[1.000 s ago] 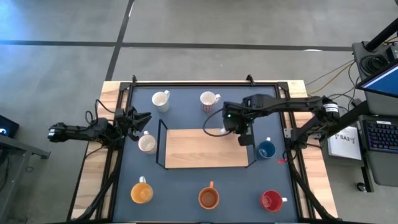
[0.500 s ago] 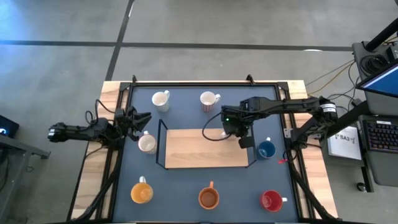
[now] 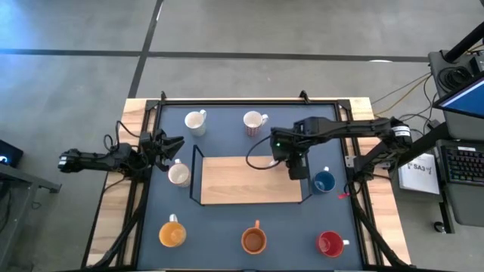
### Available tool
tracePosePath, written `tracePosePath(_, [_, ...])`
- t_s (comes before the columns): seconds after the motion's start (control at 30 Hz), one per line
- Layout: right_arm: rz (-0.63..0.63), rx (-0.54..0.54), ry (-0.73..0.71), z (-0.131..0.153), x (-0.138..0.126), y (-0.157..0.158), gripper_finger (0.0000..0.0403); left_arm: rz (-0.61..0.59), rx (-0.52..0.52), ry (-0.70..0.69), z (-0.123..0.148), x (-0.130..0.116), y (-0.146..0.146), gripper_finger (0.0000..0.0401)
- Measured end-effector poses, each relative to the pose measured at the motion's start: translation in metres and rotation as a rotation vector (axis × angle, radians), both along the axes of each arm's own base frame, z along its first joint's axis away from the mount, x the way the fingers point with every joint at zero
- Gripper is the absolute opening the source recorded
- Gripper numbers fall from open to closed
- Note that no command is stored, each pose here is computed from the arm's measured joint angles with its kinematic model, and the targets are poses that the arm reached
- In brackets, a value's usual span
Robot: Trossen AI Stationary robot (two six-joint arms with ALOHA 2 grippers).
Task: Place coffee mugs
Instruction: Put the orange patterned mug on the shelf
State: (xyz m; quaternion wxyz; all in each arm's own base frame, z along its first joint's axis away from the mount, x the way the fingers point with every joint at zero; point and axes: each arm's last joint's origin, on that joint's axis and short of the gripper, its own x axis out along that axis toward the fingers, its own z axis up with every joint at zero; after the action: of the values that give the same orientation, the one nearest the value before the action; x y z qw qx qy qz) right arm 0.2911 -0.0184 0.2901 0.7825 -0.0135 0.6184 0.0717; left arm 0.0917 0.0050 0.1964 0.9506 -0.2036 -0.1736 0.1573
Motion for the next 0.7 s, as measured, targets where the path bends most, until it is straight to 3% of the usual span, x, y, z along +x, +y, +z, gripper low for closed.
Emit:
tracePosePath(0.1, [-0.100,0.010,-0.034,0.009,0.003,-0.001,0.0118,0.000,0.000,0.000,0.000,0.000,0.000,0.0093])
tracePosePath(0.33, [-0.554,0.089,-0.177,0.020,0.018,-0.007,0.0107,0.000,0.000,0.000,0.000,0.000,0.000,0.0093])
tracePosePath(0.7, [-0.705,0.073,-0.179,0.017,0.019,-0.013,0.0134,0.000,0.000,0.002,0.000,0.000,0.000,0.0093])
